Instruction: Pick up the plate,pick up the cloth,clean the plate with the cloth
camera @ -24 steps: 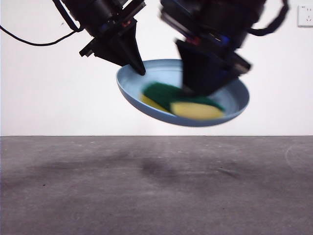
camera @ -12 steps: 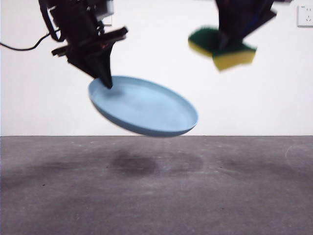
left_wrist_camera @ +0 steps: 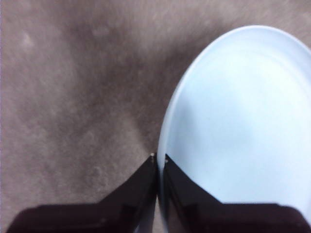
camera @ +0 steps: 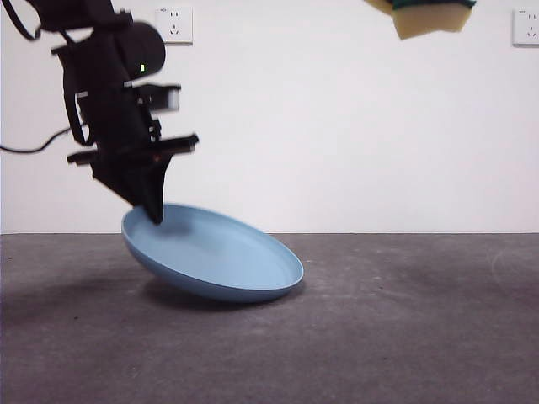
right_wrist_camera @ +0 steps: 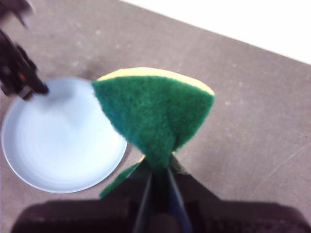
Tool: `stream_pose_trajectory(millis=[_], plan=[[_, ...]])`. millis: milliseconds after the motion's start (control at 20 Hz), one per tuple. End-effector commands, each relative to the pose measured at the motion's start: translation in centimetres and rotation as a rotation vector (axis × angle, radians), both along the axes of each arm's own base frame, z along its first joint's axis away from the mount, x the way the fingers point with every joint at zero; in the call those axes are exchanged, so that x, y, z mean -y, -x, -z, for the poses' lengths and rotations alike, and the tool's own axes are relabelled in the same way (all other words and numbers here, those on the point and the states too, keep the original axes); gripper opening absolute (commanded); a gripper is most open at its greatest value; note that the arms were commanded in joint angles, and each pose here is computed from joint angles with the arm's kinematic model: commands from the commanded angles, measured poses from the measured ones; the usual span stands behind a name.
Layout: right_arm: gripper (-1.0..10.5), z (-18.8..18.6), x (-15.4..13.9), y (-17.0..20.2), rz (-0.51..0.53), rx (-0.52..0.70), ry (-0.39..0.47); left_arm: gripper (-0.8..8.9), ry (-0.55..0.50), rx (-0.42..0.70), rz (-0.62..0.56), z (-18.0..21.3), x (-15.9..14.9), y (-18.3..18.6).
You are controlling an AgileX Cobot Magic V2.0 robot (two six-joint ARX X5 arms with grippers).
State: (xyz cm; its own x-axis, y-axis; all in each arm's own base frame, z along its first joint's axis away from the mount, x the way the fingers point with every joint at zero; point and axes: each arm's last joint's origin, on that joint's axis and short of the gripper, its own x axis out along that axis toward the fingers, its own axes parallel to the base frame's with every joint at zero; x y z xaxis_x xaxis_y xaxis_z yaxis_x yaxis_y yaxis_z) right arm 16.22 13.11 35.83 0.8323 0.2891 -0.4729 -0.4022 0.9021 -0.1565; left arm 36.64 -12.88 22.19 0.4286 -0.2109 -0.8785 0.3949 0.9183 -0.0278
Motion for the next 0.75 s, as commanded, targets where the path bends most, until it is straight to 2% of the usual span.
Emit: stream_pose_trajectory(millis=[50, 250, 300, 400, 450, 600, 700, 750], plan=[[-0.1, 0.1, 0.1, 0.1, 0.006, 0.001, -0.009, -0.08, -0.026, -0.067, 0.003, 2.6, 0.2, -0.7], [-0.1, 0.1, 0.0, 0.0, 0.008, -0.001, -0.008, 0.07, -0.059, -0.160, -0.001, 5.3, 0.2, -0.9], [-0.1, 0.2, 0.0, 0.0, 0.009, -0.002, -0.007, 0.76, -0.062, -0.161, -0.002, 5.3, 0.2, -0.9], [-0.1, 0.4, -0.1, -0.5, 0.020, -0.008, -0.002, 3.61, -0.054, -0.145, 0.001, 4.8, 0.2, -0.9], [-0.1, 0.6, -0.2, -0.9, 0.027, -0.012, 0.000, 4.09, -0.051, -0.139, 0.001, 4.5, 0.2, -0.8], [-0.1, 2.0, -0.7, -2.9, 0.081, -0.069, 0.003, 4.09, -0.032, -0.093, 0.004, 2.4, 0.1, -0.3], [-0.1, 3.9, -1.1, -4.9, 0.132, -0.152, -0.001, 4.09, -0.005, -0.025, 0.015, -0.2, 0.3, 0.6], [-0.1, 5.0, -1.3, -6.0, 0.121, -0.208, 0.001, 4.09, 0.018, 0.013, 0.023, -1.8, 0.2, 1.2]])
